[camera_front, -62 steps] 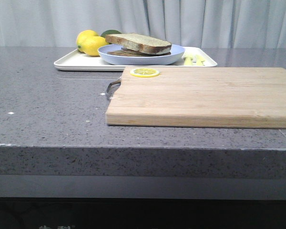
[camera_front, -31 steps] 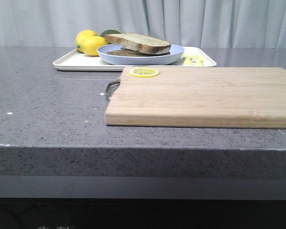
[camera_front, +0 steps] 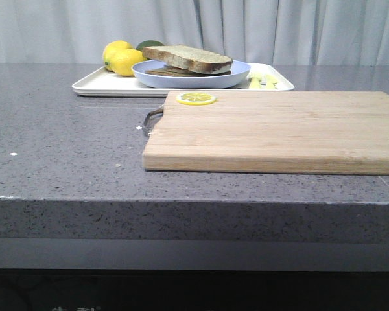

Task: Place bread and move sandwich to tray

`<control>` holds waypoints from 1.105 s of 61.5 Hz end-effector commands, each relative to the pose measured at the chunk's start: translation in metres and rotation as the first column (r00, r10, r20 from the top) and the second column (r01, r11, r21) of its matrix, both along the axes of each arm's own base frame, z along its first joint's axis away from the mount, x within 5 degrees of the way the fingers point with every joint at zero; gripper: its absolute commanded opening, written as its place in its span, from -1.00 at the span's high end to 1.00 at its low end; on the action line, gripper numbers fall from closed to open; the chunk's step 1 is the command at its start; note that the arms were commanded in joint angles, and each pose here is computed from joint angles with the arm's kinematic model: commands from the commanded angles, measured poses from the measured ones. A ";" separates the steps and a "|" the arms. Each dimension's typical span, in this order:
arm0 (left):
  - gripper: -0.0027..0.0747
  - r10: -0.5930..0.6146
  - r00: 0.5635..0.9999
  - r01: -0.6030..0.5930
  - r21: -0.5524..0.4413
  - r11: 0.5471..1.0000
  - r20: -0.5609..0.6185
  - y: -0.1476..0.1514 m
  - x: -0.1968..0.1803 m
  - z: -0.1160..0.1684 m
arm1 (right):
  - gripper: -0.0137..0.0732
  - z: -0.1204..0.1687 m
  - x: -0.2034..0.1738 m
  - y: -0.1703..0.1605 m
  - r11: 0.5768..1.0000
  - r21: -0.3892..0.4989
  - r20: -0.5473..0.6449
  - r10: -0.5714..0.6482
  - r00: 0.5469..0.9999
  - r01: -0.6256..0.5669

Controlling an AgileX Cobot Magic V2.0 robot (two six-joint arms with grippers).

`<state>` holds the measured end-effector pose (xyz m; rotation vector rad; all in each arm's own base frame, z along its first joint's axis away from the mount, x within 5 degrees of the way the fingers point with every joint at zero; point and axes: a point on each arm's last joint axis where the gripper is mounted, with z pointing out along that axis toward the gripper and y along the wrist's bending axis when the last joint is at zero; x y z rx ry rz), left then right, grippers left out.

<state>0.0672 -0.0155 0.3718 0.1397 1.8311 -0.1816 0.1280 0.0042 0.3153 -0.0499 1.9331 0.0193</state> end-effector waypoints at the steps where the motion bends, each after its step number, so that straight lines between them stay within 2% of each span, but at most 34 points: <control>1: 0.98 0.013 0.996 -0.010 -0.027 1.000 0.093 0.001 0.001 0.014 | 0.94 0.016 0.003 -0.001 1.000 0.000 0.105 -0.008 0.994 0.008; 7: 0.98 0.015 0.996 -0.013 -0.028 1.000 0.087 0.001 0.003 0.004 | 0.94 0.016 0.003 -0.001 1.000 0.000 0.105 -0.008 0.994 0.008; 15: 0.98 0.028 0.989 -0.022 -0.040 0.999 0.144 0.003 -0.006 -0.017 | 0.94 0.016 0.003 -0.001 1.000 0.000 0.105 -0.008 0.994 0.008; 28: 0.98 0.064 0.975 -0.054 -0.053 0.997 0.214 0.007 -0.030 -0.075 | 0.94 0.016 0.003 -0.001 1.000 0.000 0.105 -0.008 0.994 0.008; 37: 0.98 0.115 0.964 -0.103 -0.063 0.993 0.242 0.010 -0.037 -0.104 | 0.94 0.016 0.003 -0.001 1.000 0.000 0.105 -0.008 0.994 0.008; 53: 0.98 0.158 0.962 -0.146 -0.069 0.987 0.224 0.011 -0.023 -0.135 | 0.94 0.016 0.003 -0.001 1.000 -0.001 0.103 -0.008 0.995 0.008; 68: 0.98 0.178 0.948 -0.163 -0.080 0.983 0.263 0.013 -0.014 -0.158 | 0.94 0.016 0.003 -0.001 1.000 -0.001 0.103 -0.008 0.995 0.008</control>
